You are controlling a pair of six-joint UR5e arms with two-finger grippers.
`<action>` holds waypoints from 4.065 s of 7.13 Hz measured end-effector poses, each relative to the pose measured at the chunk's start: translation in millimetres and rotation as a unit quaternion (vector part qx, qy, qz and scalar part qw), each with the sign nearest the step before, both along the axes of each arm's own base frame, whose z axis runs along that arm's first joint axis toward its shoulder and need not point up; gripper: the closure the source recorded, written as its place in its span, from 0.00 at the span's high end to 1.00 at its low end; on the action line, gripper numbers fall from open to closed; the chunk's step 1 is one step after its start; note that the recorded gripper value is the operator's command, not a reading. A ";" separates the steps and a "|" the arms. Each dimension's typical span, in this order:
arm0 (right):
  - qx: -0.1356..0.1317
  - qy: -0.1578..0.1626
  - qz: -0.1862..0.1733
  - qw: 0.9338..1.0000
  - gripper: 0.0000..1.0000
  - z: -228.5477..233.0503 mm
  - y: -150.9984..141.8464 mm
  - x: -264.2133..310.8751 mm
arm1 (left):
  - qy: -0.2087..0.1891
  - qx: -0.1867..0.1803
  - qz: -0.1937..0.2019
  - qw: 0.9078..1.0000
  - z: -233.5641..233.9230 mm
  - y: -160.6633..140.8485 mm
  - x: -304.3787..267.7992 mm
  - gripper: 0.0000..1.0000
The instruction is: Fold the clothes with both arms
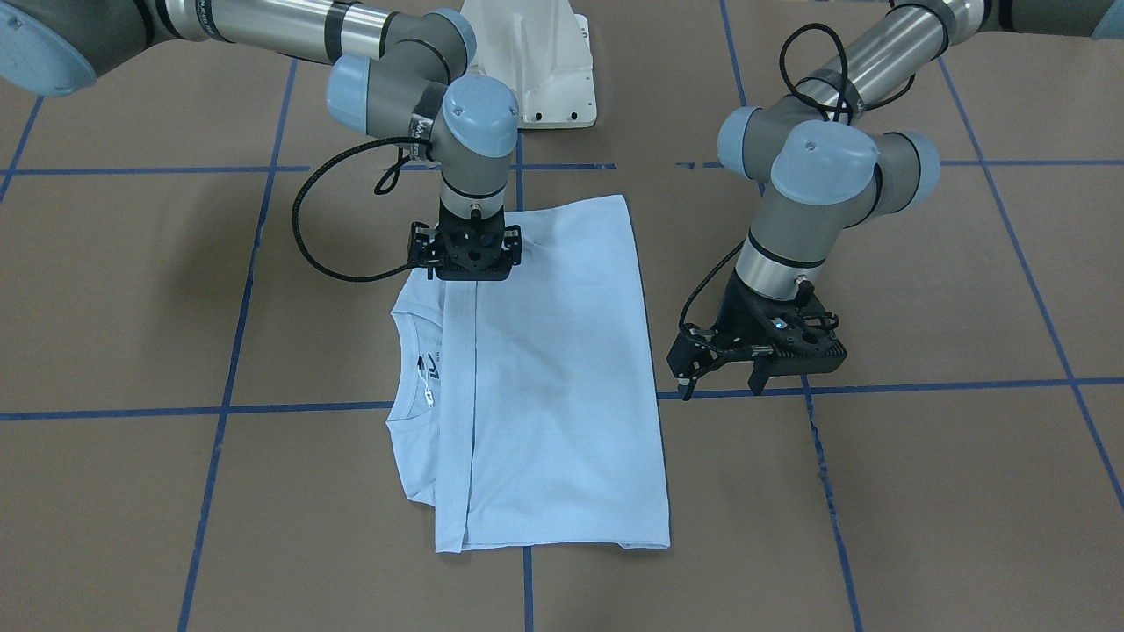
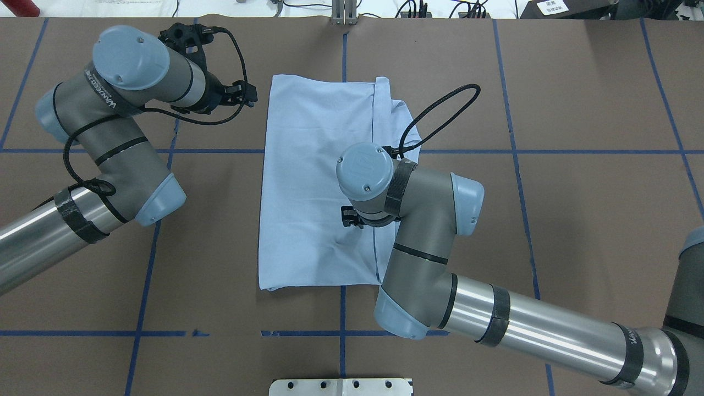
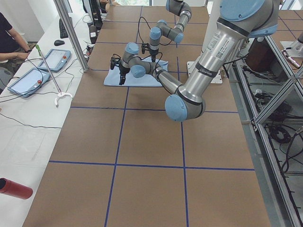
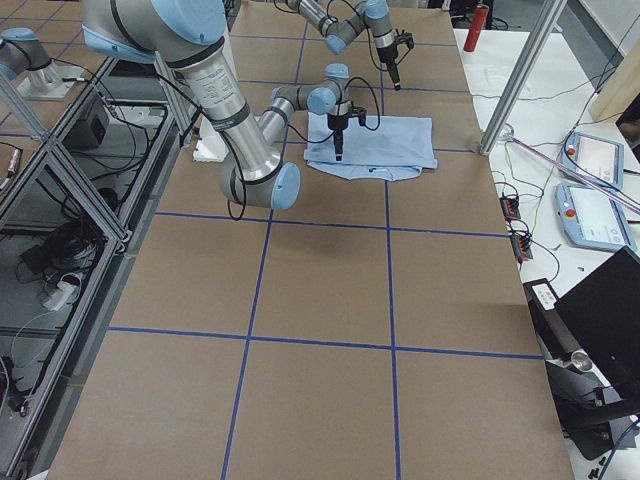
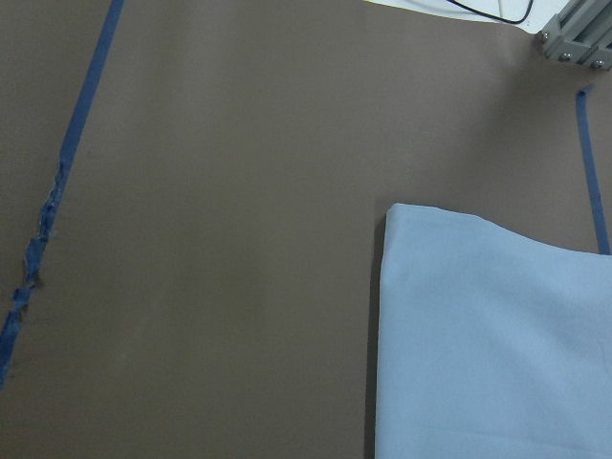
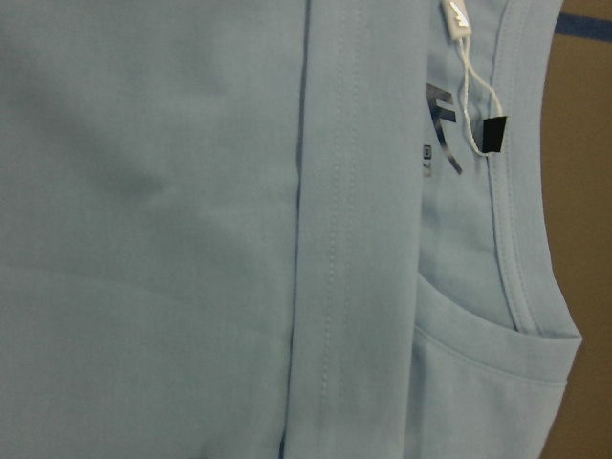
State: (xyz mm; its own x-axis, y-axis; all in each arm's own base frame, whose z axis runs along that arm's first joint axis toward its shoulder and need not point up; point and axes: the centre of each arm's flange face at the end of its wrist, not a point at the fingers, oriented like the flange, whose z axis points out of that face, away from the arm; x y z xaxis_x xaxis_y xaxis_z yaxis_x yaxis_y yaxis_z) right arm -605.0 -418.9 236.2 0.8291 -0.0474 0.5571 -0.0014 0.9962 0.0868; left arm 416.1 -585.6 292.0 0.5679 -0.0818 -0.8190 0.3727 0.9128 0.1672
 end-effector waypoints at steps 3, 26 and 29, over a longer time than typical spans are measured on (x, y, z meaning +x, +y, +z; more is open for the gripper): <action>-0.006 0.020 -0.004 1.000 1.00 10.8 -3.3 -6.1 | 0.001 0.000 0.001 1.000 -0.6 0.9 0.8 1.00; 0.029 0.054 -0.048 0.997 1.00 13.8 -70.7 23.3 | 0.010 0.004 0.013 1.000 -4.3 12.5 18.8 1.00; 0.020 0.067 -0.052 0.996 1.00 28.6 -71.3 16.9 | 0.011 0.004 0.013 1.000 -4.7 12.5 18.8 1.00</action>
State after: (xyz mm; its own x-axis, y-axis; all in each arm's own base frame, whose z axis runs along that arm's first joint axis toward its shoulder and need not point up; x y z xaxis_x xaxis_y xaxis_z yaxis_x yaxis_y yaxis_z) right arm -588.2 -490.2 264.8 0.8856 -0.1560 0.4375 0.1150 0.9862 0.1189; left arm 434.9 -573.1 287.4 0.5524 -0.0604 -0.8314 0.3530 0.9205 0.1676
